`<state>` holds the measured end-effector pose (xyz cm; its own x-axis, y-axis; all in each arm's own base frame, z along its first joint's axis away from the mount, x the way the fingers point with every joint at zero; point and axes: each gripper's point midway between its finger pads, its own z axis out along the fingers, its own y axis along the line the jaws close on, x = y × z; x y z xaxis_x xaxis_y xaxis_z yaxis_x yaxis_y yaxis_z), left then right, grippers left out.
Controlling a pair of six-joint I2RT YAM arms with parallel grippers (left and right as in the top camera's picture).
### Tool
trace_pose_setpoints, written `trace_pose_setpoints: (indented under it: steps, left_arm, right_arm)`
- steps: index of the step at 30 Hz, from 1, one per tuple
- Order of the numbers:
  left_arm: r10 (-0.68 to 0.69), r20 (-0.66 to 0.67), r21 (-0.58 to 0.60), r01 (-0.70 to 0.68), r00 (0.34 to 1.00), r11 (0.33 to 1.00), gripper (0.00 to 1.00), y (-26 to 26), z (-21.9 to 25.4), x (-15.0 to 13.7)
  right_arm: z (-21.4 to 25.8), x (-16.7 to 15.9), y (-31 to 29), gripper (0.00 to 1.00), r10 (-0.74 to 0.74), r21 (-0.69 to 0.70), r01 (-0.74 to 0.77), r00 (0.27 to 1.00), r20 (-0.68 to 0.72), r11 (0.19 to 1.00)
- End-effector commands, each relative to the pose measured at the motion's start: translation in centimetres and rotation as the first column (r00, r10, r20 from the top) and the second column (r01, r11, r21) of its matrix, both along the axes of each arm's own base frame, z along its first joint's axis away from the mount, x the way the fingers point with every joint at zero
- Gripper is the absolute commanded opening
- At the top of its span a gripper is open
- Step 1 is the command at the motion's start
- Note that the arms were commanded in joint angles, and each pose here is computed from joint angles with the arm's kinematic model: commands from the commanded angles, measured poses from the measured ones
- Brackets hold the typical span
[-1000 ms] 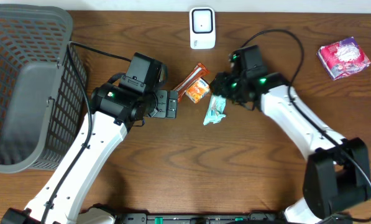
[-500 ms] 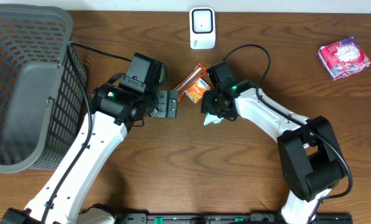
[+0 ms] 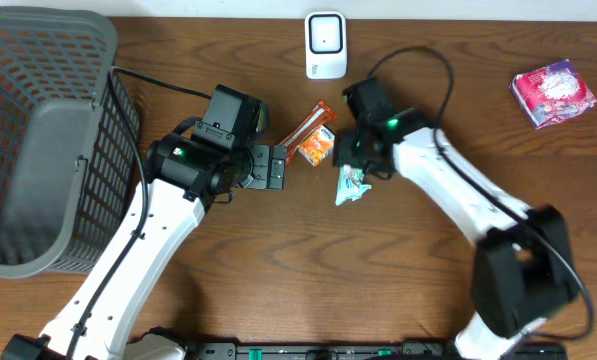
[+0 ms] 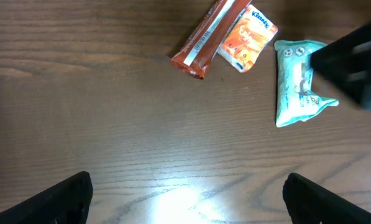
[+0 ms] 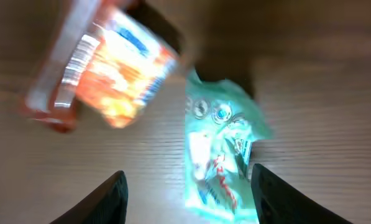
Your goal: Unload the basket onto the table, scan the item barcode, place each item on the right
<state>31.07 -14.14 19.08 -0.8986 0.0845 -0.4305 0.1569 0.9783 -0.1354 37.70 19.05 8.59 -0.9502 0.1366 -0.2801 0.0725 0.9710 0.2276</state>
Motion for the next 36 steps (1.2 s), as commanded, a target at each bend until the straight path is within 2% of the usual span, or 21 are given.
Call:
trace_pose_setpoints:
  steps: [1, 3, 8, 14, 19, 20, 22, 29, 30, 33, 36]
  left_arm:
    - [0.000, -0.005, -0.002, 0.000, 1.000, 1.000, 0.98, 0.1, 0.0, 0.0]
    - [0.000, -0.005, -0.002, 0.000, 1.000, 1.000, 0.98, 0.1, 0.0, 0.0]
    - [0.000, -0.005, -0.002, 0.000, 1.000, 1.000, 0.98, 0.1, 0.0, 0.0]
    - [0.000, -0.005, -0.002, 0.000, 1.000, 1.000, 0.98, 0.1, 0.0, 0.0]
    - [0.000, -0.005, -0.002, 0.000, 1.000, 1.000, 0.98, 0.1, 0.0, 0.0]
    - [0.000, -0.005, -0.002, 0.000, 1.000, 1.000, 0.98, 0.1, 0.0, 0.0]
    - [0.000, -0.005, -0.002, 0.000, 1.000, 1.000, 0.98, 0.1, 0.0, 0.0]
    - [0.000, -0.005, -0.002, 0.000, 1.000, 1.000, 0.98, 0.1, 0.0, 0.0]
    - [0.000, -0.005, -0.002, 0.000, 1.000, 1.000, 0.98, 0.1, 0.0, 0.0]
    - [0.000, -0.005, -0.002, 0.000, 1.000, 1.000, 0.98, 0.1, 0.0, 0.0]
    - [0.000, -0.005, -0.002, 0.000, 1.000, 1.000, 0.98, 0.1, 0.0, 0.0]
  right_arm:
    - [3.0, 0.3, -1.3, 0.60, 0.005, -0.041, -0.002, 0.998, 0.064, 0.999]
    - [2.1, -0.2, -1.5, 0.63, 0.007, -0.055, -0.006, 0.999, 0.033, 0.998]
    - [-1.3, -1.7, -1.4, 0.63, 0.025, -0.082, -0.027, 0.999, -0.028, 0.996]
    - [-5.6, -2.6, -0.1, 0.65, 0.045, -0.072, -0.049, 0.998, -0.050, 0.996]
    - [-7.2, -2.9, -0.3, 0.65, 0.041, -0.074, -0.045, 0.997, -0.058, 0.996]
    - [-7.6, -3.0, -0.3, 0.63, 0.040, -0.078, -0.045, 0.997, -0.066, 0.996]
    - [-8.1, -3.2, -0.4, 0.47, 0.040, -0.085, -0.047, 0.996, -0.080, 0.995]
    - [-7.9, -2.5, 0.4, 0.13, 0.049, -0.048, -0.052, 0.997, -0.056, 0.998]
    - [-7.9, -2.5, 0.6, 0.02, 0.052, -0.038, -0.054, 0.997, -0.054, 0.998]
    - [-7.3, -1.9, 1.3, 0.01, 0.060, -0.002, -0.060, 0.998, -0.034, 0.998]
    - [-4.9, 0.1, 2.1, 0.01, 0.055, 0.060, -0.056, 0.998, 0.016, 0.997]
